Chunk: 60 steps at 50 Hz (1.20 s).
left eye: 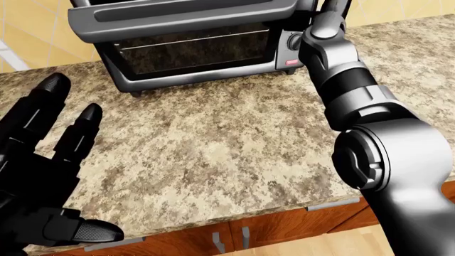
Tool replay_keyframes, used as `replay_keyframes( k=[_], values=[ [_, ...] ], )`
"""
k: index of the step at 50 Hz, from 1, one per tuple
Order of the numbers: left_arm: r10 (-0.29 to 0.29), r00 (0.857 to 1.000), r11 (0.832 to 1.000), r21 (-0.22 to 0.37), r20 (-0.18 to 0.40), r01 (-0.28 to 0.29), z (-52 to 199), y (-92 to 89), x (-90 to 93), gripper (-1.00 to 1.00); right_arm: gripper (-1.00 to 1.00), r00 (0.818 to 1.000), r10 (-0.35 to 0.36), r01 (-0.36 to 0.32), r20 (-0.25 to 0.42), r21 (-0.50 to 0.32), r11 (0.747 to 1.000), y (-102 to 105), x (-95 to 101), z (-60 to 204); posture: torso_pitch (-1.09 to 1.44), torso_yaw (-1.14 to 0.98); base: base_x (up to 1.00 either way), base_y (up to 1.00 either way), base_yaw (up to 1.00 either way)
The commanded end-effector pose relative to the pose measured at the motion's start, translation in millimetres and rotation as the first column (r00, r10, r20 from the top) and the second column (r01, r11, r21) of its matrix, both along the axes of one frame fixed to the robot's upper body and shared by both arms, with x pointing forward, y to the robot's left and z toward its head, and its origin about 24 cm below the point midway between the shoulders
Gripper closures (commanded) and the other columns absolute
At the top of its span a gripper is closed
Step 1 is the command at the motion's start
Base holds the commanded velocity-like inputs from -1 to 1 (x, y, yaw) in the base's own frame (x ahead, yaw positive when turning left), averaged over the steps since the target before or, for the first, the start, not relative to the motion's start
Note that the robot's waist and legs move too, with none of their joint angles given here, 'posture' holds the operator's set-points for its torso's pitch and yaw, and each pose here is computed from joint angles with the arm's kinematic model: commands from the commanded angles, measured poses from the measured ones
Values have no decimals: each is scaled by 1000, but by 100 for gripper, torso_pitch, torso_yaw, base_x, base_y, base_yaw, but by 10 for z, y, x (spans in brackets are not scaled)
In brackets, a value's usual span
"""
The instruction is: Close the toaster oven door.
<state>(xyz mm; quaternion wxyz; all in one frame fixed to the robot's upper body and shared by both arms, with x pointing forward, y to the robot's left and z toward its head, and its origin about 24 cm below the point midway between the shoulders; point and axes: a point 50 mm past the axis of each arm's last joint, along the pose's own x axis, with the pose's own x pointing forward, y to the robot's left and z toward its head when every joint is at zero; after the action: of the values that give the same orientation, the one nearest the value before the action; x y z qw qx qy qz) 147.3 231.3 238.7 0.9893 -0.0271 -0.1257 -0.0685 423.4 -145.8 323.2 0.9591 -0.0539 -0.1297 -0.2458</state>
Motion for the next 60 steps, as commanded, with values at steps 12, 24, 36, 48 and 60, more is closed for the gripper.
replay_keyframes(
  k=[12, 24, 36, 48, 60],
  values=[
    [-62, 998, 997, 49, 23, 61, 241, 16, 216, -100, -100, 984, -2, -1, 181, 15, 1000, 29, -120, 431, 0, 0, 0, 0, 0],
    [-157, 987, 983, 97, -25, 158, 234, -92, 386, -100, -100, 983, -8, 4, 185, 21, 1000, 6, -128, 458, 0, 0, 0, 0, 0],
    [-212, 977, 962, 172, -16, 212, 299, -193, 545, -100, -100, 982, -7, 2, 190, 27, 1000, 4, -135, 483, 0, 0, 0, 0, 0],
    [-237, 972, 954, 185, -13, 235, 439, -243, 699, -100, -100, 982, -7, 1, 189, 33, 999, 19, -133, 473, 0, 0, 0, 0, 0],
    [-272, 962, 938, 215, -34, 273, 458, -287, 811, -100, -100, 982, -15, 7, 187, 46, 999, 11, -133, 466, 0, 0, 0, 0, 0]
  ],
)
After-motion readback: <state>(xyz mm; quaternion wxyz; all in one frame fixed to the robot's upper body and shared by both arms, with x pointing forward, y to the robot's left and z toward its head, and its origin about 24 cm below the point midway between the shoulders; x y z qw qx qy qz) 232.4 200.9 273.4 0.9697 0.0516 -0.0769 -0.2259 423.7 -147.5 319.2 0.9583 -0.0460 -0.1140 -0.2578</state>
